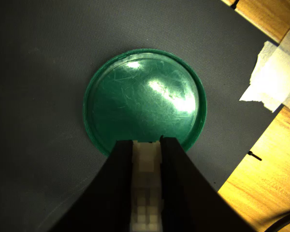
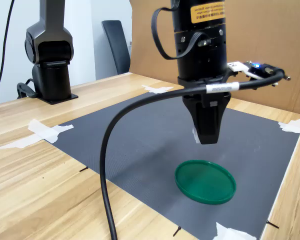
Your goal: Grasp a white terminal and put it in the green lid.
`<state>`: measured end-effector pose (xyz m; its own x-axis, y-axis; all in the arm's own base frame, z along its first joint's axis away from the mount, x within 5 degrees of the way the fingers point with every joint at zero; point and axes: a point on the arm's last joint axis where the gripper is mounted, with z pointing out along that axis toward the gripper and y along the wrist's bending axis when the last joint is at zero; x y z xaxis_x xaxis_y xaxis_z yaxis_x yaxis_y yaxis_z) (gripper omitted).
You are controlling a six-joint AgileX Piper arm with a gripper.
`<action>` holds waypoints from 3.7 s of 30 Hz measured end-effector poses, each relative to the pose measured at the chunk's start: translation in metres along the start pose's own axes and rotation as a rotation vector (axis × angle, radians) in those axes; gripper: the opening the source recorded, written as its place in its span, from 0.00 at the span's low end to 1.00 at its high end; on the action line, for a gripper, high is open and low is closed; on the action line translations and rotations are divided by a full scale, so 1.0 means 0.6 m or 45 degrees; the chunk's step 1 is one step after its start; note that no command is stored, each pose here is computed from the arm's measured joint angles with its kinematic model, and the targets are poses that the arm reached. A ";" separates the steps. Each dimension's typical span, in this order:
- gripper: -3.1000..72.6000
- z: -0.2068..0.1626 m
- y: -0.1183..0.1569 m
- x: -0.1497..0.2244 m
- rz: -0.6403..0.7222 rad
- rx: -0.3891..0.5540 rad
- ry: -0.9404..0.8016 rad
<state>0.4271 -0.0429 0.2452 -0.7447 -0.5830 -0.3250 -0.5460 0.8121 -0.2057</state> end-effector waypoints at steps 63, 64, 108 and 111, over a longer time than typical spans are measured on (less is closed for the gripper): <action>0.70 -0.021 -0.028 -0.040 0.290 -0.006 -0.055; 0.70 -0.028 -0.031 -0.044 0.317 0.003 -0.069; 0.70 0.115 -0.074 -0.076 0.482 0.007 -0.066; 0.70 0.124 -0.073 -0.076 0.487 0.001 -0.069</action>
<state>0.5134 -0.0504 0.2004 -0.8730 -0.2358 -0.4269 -0.2324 0.9707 -0.0609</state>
